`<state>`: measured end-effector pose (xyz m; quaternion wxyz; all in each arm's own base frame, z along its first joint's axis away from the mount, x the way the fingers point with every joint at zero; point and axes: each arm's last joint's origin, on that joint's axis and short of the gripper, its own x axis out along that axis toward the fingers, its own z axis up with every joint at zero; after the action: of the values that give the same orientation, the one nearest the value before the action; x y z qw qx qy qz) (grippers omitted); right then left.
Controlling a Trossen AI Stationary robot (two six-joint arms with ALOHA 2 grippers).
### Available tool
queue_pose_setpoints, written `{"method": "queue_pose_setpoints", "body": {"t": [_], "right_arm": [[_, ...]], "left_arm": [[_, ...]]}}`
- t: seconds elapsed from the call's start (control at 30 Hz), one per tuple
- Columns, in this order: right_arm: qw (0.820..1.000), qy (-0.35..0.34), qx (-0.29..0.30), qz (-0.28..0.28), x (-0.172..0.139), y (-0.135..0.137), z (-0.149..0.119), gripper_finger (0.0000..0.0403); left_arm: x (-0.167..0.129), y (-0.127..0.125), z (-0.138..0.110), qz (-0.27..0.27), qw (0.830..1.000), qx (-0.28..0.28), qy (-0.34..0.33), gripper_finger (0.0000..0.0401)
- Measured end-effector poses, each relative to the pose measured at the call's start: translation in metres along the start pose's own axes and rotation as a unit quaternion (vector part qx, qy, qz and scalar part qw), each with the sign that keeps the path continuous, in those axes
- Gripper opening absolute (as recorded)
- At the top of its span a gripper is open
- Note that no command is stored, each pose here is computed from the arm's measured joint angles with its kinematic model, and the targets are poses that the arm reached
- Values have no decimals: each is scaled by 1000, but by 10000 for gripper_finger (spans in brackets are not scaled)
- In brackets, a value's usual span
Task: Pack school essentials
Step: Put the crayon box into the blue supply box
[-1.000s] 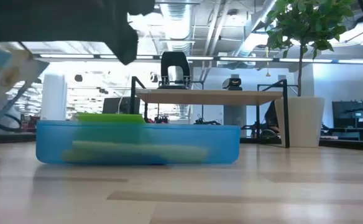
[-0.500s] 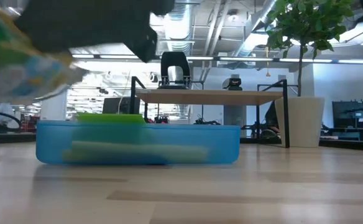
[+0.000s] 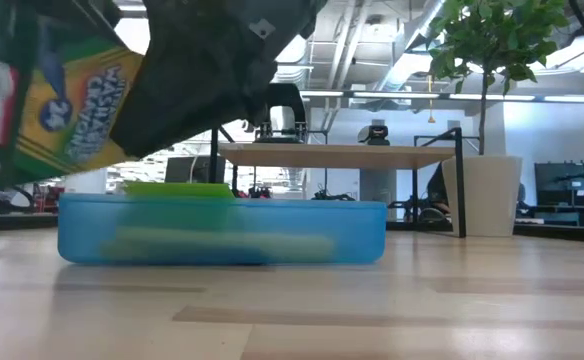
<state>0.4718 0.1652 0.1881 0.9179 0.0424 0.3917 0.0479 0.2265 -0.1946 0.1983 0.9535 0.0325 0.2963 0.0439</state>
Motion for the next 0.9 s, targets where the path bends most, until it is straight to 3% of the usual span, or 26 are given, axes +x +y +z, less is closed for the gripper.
{"method": "queue_pose_setpoints", "body": {"t": [0.33,0.67,0.9], "right_arm": [[999,24,6,-35,-15,-14,4,108],[996,42,11,-76,-72,-17,17,108],[993,68,22,-95,-78,-28,16,108]], "left_arm": [[19,25,8,26,999,15,28,208],[35,44,29,31,999,23,-21,208],[46,59,35,35,999,20,-25,208]]}}
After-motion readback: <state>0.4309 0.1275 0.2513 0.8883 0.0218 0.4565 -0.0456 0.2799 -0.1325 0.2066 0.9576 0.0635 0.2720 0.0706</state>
